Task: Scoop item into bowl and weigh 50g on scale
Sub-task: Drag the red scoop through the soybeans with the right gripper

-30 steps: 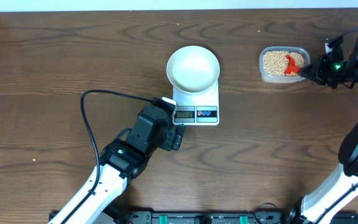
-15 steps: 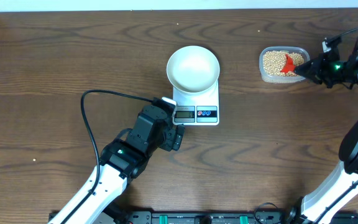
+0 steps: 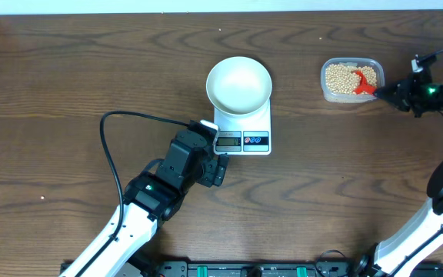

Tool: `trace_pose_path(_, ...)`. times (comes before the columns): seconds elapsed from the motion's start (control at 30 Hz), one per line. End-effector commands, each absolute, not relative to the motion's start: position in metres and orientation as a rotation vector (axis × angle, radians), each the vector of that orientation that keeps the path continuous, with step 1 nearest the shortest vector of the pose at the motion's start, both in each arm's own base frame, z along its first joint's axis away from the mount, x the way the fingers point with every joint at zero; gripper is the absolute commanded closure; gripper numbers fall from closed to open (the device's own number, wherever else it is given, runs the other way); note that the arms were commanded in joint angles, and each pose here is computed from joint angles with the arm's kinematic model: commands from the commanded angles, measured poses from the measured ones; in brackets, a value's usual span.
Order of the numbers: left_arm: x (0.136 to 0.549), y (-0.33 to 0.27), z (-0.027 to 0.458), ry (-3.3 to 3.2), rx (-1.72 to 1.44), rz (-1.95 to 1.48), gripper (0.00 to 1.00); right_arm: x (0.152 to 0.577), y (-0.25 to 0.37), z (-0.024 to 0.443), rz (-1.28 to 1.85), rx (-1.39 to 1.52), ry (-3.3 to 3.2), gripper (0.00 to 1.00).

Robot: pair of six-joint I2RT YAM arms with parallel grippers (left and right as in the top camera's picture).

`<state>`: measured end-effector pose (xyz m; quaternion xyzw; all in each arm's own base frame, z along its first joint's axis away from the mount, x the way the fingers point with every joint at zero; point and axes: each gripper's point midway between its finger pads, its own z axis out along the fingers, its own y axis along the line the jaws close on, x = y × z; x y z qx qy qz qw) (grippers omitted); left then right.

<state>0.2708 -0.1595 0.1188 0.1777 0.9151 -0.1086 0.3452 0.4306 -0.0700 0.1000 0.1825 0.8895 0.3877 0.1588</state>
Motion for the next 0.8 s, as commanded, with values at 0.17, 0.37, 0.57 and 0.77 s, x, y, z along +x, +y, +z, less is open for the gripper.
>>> trace_pose_path(0.17,0.272,-0.158,0.118,2.376,0.467,-0.27,0.12,0.432,-0.073,0.101,1.122,0.481,2.519,0.99)
trace_pose_path(0.37,0.272,-0.158,0.119,2.375,0.467,-0.27,0.12,0.435,-0.062,0.097,1.108,0.444,2.543,0.99)
trace_pose_path(0.57,0.272,-0.158,0.118,2.376,0.467,-0.27,0.12,0.437,-0.051,0.084,1.135,0.432,2.569,0.99)
trace_pose_path(0.77,0.272,-0.158,0.119,2.375,0.467,-0.27,0.12,0.437,-0.047,0.079,1.16,0.437,2.574,0.99)
